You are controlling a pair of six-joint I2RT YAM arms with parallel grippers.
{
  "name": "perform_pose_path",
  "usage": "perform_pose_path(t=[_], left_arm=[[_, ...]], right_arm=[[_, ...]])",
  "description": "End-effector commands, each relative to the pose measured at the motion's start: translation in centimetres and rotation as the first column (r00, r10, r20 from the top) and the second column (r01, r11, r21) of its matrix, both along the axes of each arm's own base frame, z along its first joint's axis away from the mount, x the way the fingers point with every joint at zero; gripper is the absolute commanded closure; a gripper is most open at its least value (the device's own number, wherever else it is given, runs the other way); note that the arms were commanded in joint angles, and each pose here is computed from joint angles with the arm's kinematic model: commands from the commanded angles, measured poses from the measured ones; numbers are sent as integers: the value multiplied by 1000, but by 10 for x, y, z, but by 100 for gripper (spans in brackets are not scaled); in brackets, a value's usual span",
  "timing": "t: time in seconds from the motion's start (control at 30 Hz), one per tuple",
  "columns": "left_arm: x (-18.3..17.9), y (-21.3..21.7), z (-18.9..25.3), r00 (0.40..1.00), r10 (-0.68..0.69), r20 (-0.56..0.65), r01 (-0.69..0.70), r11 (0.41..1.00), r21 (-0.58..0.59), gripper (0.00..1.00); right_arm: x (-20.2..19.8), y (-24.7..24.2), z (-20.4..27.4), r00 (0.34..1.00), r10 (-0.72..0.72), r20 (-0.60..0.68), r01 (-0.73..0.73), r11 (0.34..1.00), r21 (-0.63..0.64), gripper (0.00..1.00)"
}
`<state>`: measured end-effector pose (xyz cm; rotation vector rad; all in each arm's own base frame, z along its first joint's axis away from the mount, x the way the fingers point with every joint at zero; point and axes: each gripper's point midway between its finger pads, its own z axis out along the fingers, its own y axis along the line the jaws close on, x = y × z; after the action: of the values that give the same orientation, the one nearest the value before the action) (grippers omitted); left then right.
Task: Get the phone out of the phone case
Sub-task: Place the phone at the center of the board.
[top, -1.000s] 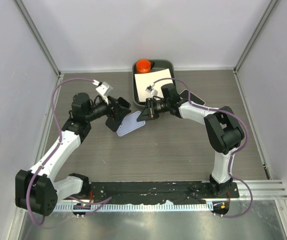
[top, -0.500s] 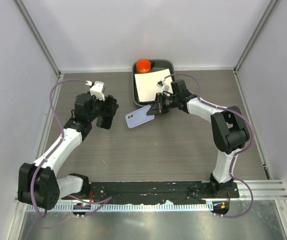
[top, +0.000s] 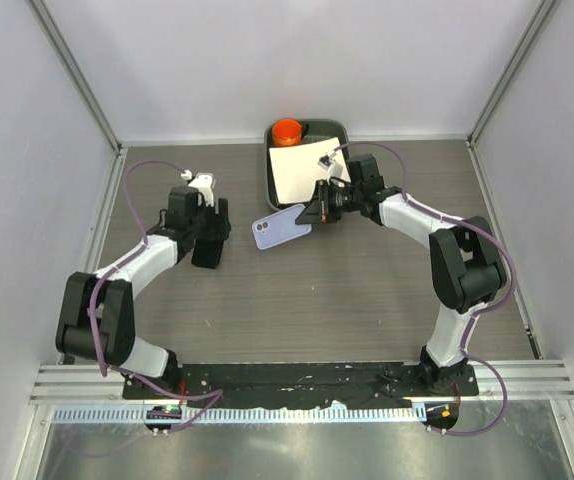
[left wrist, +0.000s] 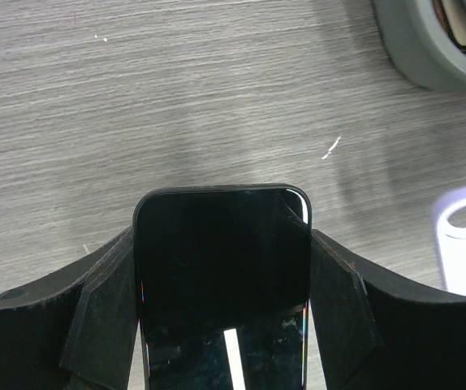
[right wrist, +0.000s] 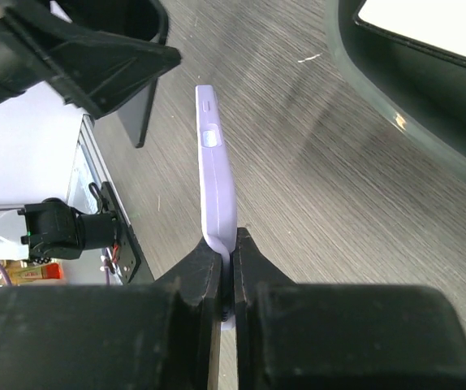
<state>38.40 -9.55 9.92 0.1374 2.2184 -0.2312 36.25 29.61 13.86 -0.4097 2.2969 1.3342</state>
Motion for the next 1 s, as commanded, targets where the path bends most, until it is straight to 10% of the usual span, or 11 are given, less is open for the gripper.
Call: perform_pose_path(t=[0.0,0.97], left_arm=[[33,1,24,997,16,76,-17,1000,8,100],[101,-9,-58,955,39,-293,-63,995,-75,92]], right_arm=[[6,0,55,987,8,160,-19,998,63,99],[8,-16,86,979,-32,199,4,990,141,99]])
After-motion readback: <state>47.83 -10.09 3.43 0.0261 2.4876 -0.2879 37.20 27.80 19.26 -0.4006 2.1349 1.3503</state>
